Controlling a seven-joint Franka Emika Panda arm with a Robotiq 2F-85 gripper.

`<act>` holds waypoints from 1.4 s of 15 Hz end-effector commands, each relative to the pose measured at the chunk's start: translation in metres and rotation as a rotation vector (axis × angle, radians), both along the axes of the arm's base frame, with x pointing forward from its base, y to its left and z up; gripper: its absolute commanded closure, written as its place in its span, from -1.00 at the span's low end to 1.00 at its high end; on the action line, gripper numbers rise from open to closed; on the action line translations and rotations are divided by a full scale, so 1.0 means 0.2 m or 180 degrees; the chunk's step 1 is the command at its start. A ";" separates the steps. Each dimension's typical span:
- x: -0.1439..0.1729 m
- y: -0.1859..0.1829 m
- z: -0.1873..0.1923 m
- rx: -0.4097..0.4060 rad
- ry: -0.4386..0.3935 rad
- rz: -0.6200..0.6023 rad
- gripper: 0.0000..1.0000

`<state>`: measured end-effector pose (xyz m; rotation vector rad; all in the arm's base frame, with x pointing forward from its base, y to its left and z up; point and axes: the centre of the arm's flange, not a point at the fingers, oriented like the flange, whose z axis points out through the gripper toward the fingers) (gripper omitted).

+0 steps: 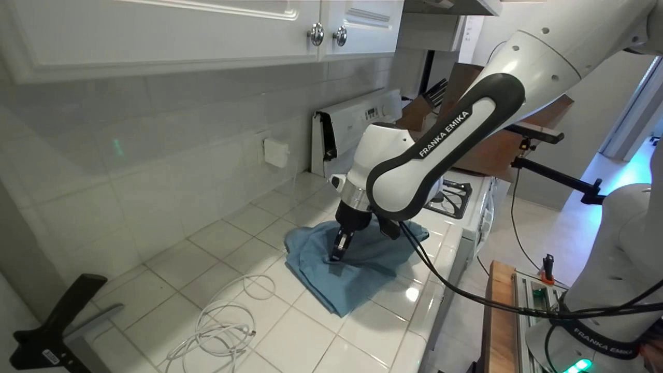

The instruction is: Unfold the blue towel

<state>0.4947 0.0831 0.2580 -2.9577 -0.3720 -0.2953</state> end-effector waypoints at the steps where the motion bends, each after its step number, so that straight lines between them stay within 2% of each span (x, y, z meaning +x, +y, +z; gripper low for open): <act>1: 0.10 0.12 -0.01 0.0123 0.0049 0.0422 1.00; 5: 0.05 0.20 0.01 0.0210 0.0140 0.0786 1.00; 6: 0.04 0.20 0.02 0.0256 0.0149 0.0836 0.48; 7: 0.02 0.19 0.07 0.0304 0.0151 0.0821 0.46; 9: -0.03 0.18 0.22 0.0359 0.0231 0.0770 0.22; 11: -0.11 0.16 0.43 0.0298 0.0280 0.0691 -0.06; 14: -0.29 0.12 0.65 0.0231 0.0278 0.0402 -0.48; 17: -0.53 0.07 0.70 0.0091 0.0109 -0.0146 -0.92; 18: -0.60 0.06 0.76 0.0098 0.0059 -0.0306 -0.98; 21: -0.75 0.04 0.99 -0.0083 0.0200 -0.0614 -1.00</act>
